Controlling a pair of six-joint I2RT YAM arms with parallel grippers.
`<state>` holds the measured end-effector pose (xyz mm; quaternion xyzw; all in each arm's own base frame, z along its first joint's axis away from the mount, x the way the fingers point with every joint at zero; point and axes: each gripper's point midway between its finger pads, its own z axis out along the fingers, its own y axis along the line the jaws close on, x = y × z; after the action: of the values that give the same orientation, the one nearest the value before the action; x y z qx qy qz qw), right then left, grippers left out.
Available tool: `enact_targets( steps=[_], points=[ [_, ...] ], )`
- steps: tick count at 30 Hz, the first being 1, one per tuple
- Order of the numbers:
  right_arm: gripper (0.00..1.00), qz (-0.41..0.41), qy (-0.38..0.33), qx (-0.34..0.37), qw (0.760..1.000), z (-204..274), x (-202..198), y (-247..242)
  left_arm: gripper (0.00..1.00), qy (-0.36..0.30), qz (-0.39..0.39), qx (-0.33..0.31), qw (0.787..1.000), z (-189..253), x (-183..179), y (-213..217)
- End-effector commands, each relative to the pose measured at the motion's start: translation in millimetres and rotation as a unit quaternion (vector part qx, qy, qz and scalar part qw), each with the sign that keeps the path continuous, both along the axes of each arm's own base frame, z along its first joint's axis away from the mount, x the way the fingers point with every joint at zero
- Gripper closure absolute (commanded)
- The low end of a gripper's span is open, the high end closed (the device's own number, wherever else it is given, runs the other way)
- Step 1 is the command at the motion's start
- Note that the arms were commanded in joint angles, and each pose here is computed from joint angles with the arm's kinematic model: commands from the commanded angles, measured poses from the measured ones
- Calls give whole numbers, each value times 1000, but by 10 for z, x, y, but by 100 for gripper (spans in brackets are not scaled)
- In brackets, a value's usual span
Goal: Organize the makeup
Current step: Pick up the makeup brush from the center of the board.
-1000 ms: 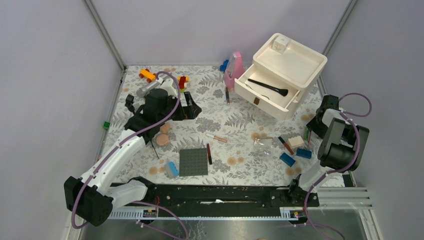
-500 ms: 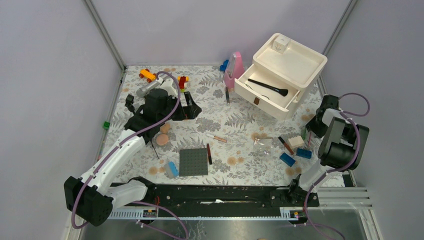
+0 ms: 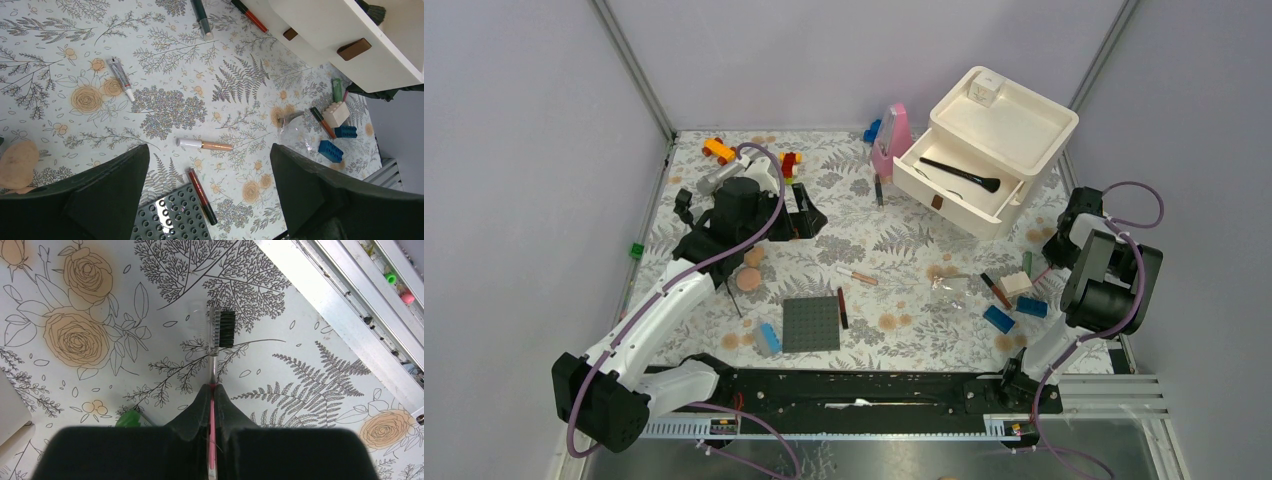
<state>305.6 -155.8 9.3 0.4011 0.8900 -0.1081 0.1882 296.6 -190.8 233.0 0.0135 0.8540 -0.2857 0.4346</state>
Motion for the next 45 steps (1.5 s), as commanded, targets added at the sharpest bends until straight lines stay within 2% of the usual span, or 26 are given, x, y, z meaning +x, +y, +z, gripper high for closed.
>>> enact_targets(
  steps=[1,7,16,30,34,39,45],
  points=[
    [100,6,2,21,1000,-66,-39,106,1,-39,0,-15,999,224,61,-29],
    [100,12,-23,12,1000,54,30,96,1,-37,-1,-18,999,237,66,-46],
    [100,26,-54,-40,997,287,96,21,1,-34,-7,-23,999,261,79,-109],
    [100,8,-62,-106,992,567,3,-134,1,-36,-11,-24,999,290,57,-165],
    [100,4,-66,-103,992,696,5,-119,1,-40,-13,-27,999,330,49,-183],
    [100,11,-148,-115,982,1356,172,-52,1,-45,-12,-30,998,381,50,-186],
    [100,46,-280,-158,946,2402,268,64,1,-52,-11,-31,998,406,6,-158]
  ],
)
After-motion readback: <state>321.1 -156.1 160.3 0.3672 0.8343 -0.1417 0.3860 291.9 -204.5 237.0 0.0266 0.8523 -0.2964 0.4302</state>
